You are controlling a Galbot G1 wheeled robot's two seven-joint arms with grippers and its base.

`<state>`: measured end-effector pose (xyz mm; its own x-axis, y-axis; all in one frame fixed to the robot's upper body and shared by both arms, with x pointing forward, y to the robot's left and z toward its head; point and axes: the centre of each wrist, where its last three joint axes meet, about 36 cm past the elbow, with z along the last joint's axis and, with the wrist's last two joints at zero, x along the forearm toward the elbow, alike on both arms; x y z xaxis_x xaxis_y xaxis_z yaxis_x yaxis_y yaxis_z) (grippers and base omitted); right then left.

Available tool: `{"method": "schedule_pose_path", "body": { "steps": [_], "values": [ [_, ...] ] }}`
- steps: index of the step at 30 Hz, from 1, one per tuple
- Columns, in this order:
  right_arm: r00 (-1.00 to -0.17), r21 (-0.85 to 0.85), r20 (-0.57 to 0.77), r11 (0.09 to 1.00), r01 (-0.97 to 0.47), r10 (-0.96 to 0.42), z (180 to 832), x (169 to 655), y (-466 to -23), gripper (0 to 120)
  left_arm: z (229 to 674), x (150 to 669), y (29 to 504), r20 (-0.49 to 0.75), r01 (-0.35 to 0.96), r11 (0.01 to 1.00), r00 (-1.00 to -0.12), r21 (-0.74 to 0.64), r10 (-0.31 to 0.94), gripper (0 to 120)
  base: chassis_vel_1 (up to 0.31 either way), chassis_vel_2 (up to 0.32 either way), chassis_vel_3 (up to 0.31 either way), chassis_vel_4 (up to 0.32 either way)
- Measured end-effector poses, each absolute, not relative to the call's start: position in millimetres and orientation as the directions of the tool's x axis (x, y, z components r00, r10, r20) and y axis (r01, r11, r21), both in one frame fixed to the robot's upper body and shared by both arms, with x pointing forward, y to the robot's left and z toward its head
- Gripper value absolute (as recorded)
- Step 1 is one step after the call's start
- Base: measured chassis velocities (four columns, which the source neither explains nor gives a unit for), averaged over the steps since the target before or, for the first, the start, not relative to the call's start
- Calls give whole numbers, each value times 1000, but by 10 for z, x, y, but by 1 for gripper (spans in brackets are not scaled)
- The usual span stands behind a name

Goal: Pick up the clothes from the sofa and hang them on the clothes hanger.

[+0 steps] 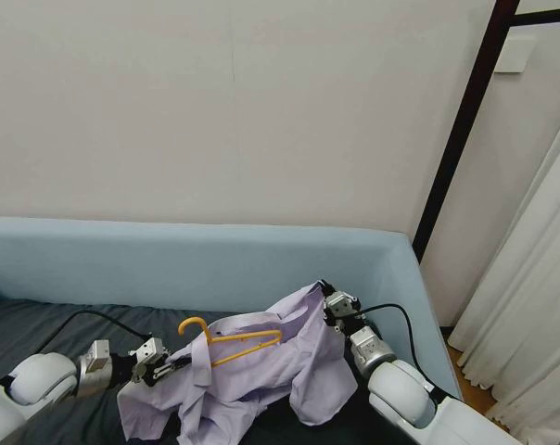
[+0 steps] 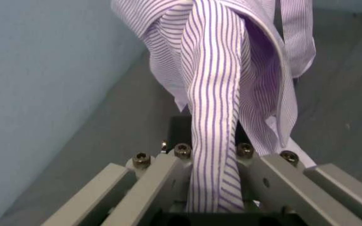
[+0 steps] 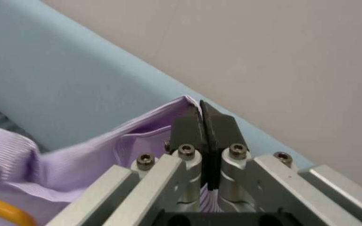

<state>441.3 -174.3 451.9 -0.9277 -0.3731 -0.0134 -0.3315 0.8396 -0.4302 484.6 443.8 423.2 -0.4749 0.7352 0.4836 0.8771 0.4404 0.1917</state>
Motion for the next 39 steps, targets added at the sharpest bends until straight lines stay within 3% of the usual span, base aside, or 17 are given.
{"method": "schedule_pose_path", "body": {
  "steps": [9, 15, 25, 39],
  "values": [
    [-915, -416, -36, 838, -352, -403, 4889, 4176, -1878, 0, 4217, 5261, 3992, 480, 896, 399, -442, 194, 758, 1, 0, 0, 0, 0],
    [-914, -410, -45, 842, -351, -403, 5120, 4058, -2049, 0, 4480, 5691, 3656, 443, 899, 368, -437, 237, 783, 1, 0, 0, 0, 0],
    [-909, -388, -56, 848, -362, -413, 5318, 4002, -2136, 0, 4584, 5932, 2966, 451, 949, 224, -304, 222, 839, 1, 0, 0, 0, 0],
    [-882, -354, -47, 834, -424, -468, 5428, 3616, -2074, 0, 4899, 6324, 2828, 324, 878, 394, -469, 271, 822, 1, 0, 0, 0, 0]
  ]
}}
